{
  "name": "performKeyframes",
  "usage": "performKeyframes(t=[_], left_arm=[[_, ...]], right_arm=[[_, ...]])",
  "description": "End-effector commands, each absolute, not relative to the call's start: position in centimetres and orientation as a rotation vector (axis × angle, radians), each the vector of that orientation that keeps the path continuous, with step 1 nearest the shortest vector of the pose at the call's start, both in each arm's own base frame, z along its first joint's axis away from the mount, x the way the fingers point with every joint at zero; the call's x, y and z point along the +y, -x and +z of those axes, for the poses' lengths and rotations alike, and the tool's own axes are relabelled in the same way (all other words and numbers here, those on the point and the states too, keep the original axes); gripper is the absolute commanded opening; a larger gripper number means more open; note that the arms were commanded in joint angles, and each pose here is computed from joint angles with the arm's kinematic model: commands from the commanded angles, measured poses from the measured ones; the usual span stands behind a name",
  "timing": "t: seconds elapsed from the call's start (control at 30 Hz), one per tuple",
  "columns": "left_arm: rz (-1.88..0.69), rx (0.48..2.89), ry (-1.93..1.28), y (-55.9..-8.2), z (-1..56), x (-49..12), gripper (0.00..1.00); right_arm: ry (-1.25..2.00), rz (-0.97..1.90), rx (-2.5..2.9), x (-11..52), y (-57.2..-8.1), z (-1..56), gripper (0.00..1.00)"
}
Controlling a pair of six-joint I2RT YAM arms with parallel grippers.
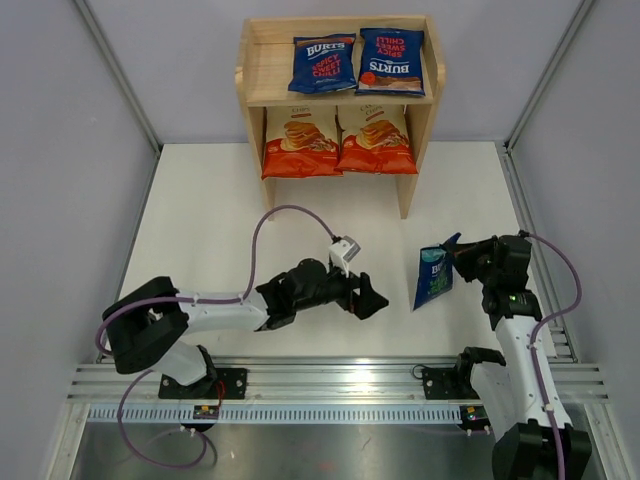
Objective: Place and organize the chips bags onto the shelf
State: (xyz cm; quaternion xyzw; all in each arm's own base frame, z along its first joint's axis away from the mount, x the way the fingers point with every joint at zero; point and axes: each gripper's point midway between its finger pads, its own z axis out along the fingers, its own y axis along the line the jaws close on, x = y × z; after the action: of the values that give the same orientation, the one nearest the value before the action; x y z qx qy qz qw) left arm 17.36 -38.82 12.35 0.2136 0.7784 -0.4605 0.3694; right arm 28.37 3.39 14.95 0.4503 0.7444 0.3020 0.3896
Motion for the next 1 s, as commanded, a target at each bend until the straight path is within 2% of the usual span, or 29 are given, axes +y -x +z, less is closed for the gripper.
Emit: performKeyframes(t=[0.0, 0.23, 0.43, 0.73, 0.83, 0.87, 0.97], left_arm=[[-1.211, 1.646, -0.677, -18.2, 19.8, -42.4, 0.99], [-1.157, 1.485, -0.687, -19.7, 22.0, -45.2, 0.99], [-1.000, 1.488, -0.697, -21.4, 21.6, -47.1, 0.99], [-0.960, 1.462, -0.696, -21.9, 22.8, -49.2, 0.98], [-0.961, 1.465, -0.686, -22.1, 23.0, -49.6, 0.80], [-0.966, 1.457, -0.681, -22.0, 23.4, -49.7, 0.63], [-0.968, 1.457, -0.646, -22.2, 24.2, -49.5, 0.40]], right_arm=[[-1.275, 0.874, 1.747, 4.0, -28.3, 17.6, 0.00], [-1.209, 1.037, 1.698, 6.5, -27.2, 22.5, 0.00], [-1.130, 1.157, 1.651, 7.7, -25.6, 26.8, 0.00], [-1.043, 1.355, 1.598, 9.7, -23.3, 30.9, 0.00], [-1.021, 1.389, 1.574, 9.9, -22.3, 32.3, 0.00], [-1.013, 1.395, 1.569, 10.0, -22.1, 32.6, 0.00], [-0.978, 1.420, 1.565, 10.3, -21.8, 33.3, 0.00]])
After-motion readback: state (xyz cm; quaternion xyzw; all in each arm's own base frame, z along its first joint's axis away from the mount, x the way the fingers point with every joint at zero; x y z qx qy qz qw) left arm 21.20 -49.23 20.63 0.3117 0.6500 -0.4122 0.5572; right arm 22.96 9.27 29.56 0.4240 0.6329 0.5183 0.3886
